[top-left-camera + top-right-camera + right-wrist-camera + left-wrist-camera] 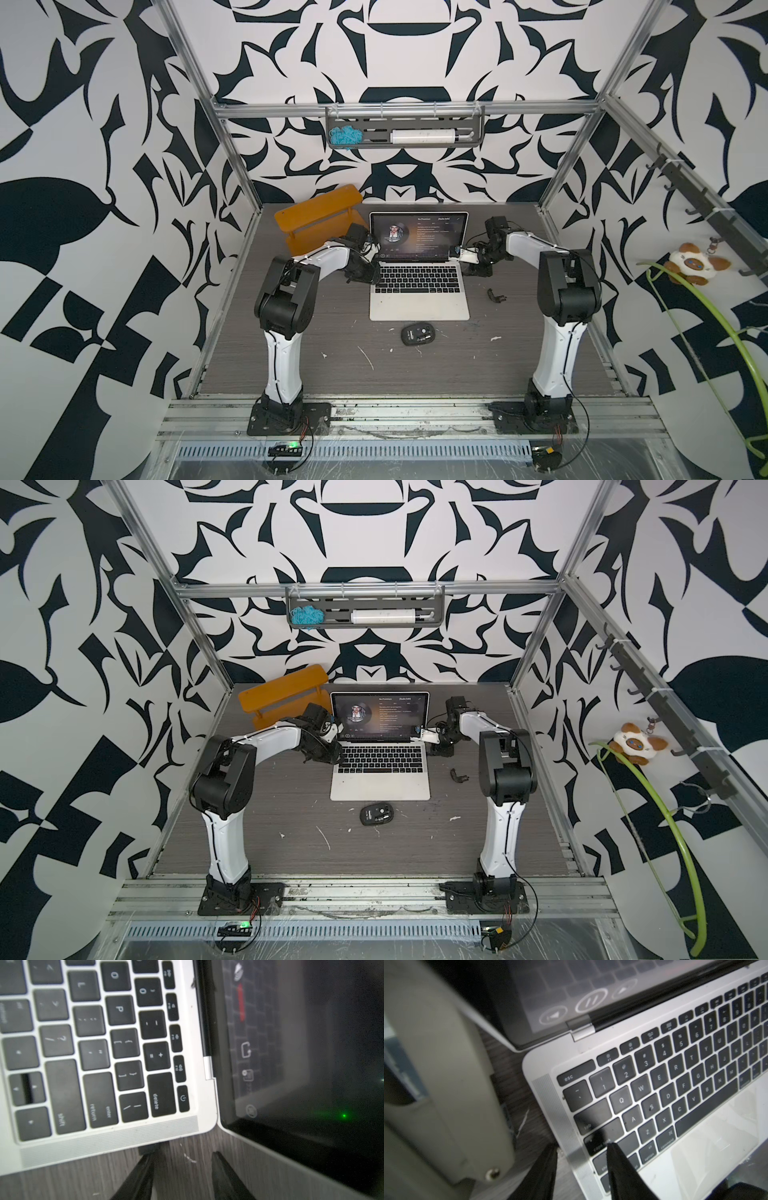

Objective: Remove the wireless mouse receiver from the laptop
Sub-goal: Take out the USB plug from the USB port.

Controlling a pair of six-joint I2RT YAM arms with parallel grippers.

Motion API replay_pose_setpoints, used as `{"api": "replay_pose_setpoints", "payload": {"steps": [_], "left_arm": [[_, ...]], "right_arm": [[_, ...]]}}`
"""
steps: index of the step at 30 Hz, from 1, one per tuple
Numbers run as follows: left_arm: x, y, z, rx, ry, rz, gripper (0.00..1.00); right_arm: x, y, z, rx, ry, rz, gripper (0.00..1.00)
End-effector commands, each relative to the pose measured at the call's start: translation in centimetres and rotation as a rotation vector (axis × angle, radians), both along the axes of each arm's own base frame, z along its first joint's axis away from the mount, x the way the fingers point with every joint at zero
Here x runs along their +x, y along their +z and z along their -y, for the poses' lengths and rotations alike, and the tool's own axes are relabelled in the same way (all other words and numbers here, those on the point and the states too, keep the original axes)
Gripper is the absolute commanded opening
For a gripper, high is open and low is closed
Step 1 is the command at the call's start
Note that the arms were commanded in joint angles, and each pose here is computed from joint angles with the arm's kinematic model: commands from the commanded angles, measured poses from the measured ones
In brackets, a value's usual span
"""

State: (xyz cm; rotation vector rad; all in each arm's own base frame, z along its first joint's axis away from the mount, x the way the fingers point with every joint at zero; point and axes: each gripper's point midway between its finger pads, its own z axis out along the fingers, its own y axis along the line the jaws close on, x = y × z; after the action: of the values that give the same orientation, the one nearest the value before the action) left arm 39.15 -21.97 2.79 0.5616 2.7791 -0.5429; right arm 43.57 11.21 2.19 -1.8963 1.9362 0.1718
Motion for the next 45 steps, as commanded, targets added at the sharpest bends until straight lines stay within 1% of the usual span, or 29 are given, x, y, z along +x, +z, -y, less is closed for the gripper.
{"api": "replay_pose_setpoints", "payload": {"steps": [1, 7, 13, 17, 19, 25, 32, 39, 45], "left_arm": [[-1.8, -2.5, -1.0, 0.047, -0.006, -0.100, 0.45], [-1.9, -2.7, -1.0, 0.049, -0.006, -0.106, 0.45], [-1.8, -2.3, -1.0, 0.045, -0.006, -0.096, 0.45], [-1.8, -2.1, -1.0, 0.044, -0.006, -0.093, 0.45], [-1.8, -2.2, -1.0, 0.044, -0.006, -0.094, 0.45], [-1.8, -2.1, -1.0, 0.044, -0.006, -0.093, 0.45], [-1.8, -2.5, -1.0, 0.047, -0.006, -0.100, 0.45], [-1.9, -2.6, -1.0, 0.048, -0.006, -0.103, 0.45], [-1.9, -2.7, -1.0, 0.049, -0.006, -0.105, 0.45]], "right_arm": [[-5.5, -2.3, -1.9, 0.022, 0.034, -0.225, 0.49], [-6.4, -2.3, -2.2, 0.027, 0.012, -0.267, 0.49], [-8.2, -1.6, -2.3, 0.034, -0.011, -0.292, 0.49], [-8.2, -1.2, -2.6, 0.054, -0.027, -0.289, 0.50], [-8.3, -0.9, -3.1, 0.069, -0.037, -0.309, 0.50], [-9.0, -0.4, -2.6, 0.057, -0.106, -0.324, 0.52], [-8.3, -0.9, -3.0, 0.060, -0.133, -0.346, 0.51], [-6.6, -1.9, -3.1, 0.054, -0.109, -0.278, 0.49], [-5.3, -2.1, -3.3, 0.049, -0.066, -0.255, 0.48]]}}
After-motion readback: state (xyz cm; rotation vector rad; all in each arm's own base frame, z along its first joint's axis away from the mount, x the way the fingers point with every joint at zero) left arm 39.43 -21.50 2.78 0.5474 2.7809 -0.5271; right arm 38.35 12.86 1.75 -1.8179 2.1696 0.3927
